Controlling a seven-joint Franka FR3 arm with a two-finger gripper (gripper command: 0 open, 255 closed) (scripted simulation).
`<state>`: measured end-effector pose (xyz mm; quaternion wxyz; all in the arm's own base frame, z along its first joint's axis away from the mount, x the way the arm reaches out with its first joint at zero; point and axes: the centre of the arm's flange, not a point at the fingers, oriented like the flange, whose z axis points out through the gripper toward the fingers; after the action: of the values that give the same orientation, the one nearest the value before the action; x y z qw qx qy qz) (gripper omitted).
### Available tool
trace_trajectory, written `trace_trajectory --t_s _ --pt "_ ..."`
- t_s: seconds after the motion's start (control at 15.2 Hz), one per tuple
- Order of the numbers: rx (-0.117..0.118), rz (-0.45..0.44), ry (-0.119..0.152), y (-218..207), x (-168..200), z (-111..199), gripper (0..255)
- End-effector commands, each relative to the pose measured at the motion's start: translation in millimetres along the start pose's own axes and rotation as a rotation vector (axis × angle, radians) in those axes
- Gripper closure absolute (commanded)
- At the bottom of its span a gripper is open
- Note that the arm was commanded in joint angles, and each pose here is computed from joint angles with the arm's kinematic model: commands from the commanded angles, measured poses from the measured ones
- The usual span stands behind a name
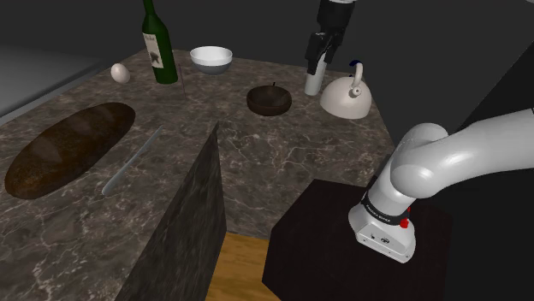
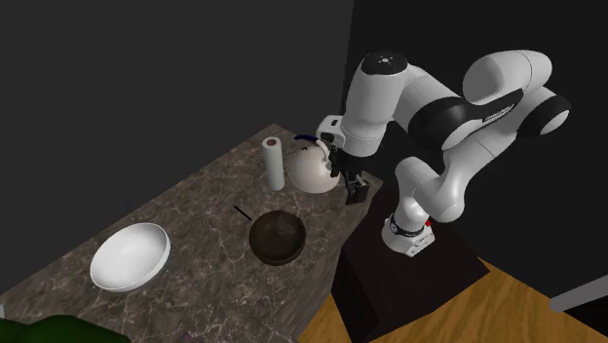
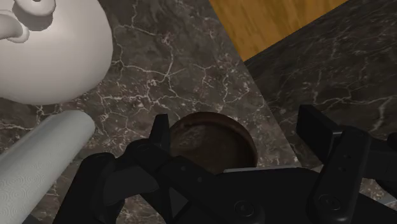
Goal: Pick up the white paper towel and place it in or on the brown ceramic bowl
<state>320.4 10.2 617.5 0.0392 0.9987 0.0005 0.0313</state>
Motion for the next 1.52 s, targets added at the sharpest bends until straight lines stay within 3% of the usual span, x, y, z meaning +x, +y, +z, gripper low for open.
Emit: trace_trajectory --t_s 0.0,1.45 --pt "0.0 0.0 0.0 0.0 0.0 0.0 0" --pt "0.03 -0.12 0.002 259.0 136.0 21.8 0"
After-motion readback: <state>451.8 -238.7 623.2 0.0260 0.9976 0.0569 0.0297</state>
